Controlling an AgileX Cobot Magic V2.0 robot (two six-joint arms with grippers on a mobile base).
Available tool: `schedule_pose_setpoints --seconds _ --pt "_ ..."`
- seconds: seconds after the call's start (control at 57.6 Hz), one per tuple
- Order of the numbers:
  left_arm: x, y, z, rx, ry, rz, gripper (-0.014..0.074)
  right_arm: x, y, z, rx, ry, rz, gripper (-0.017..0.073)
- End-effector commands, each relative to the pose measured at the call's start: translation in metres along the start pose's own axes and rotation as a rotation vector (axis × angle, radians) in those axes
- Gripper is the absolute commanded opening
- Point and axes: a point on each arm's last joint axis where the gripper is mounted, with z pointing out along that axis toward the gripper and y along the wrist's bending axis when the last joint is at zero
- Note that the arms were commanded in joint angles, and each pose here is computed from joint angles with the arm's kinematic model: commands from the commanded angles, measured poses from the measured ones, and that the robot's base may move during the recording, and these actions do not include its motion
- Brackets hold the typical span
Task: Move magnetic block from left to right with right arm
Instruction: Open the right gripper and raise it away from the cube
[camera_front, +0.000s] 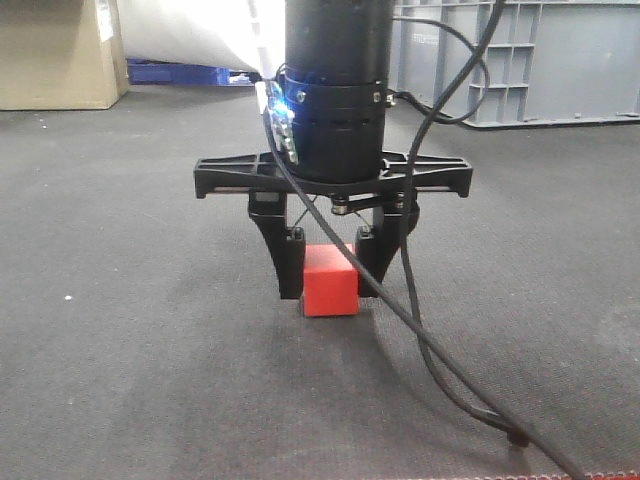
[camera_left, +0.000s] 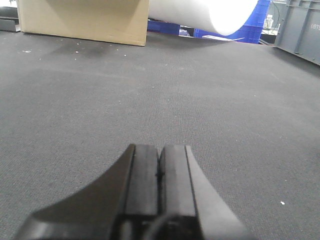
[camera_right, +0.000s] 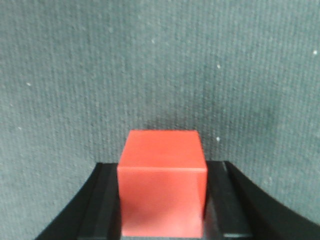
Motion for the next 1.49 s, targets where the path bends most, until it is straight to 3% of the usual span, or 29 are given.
schedule_pose_setpoints --seconds 0.0,0.191,0.243,0.729,1.025,1.146,1.389,1.476 --pt "-0.005 0.0 -0.001 0.002 -0.083 -0.005 -0.0117 -0.007 0.003 -0.031 -0.073 -0.094 -0.002 0.031" --pt "-0.005 0.0 -0.001 0.002 -0.083 -0.005 -0.0117 -0.006 0.005 -0.031 -0.09 -0.093 0.004 0.0603" --pt "-0.005 0.0 -0.001 0.002 -0.083 -0.005 -0.0117 -0.006 0.004 -0.031 -0.086 -0.089 0.004 0.0645" --pt "-0.005 0.0 -0.001 0.002 -0.083 -0.005 -0.0117 0.001 -0.004 -0.07 -0.135 -0.142 0.0 0.0624" --pt "-0.005 0.0 -0.001 0.002 -0.083 -0.005 -0.0117 0.028 -0.035 -0.087 -0.179 -0.206 -0.062 0.0619" --pt "-0.005 0.0 -0.001 0.002 -0.083 -0.005 -0.0117 0.037 -0.059 -0.09 -0.206 -0.247 -0.04 0.0519" --pt "-0.005 0.0 -0.001 0.002 -0.083 -0.005 -0.0117 0.052 -0.12 -0.099 -0.233 -0.277 0.041 0.0125" --pt "-0.005 0.0 -0.001 0.002 -0.083 -0.005 -0.0117 0.059 -0.142 -0.102 -0.236 -0.308 0.075 0.005"
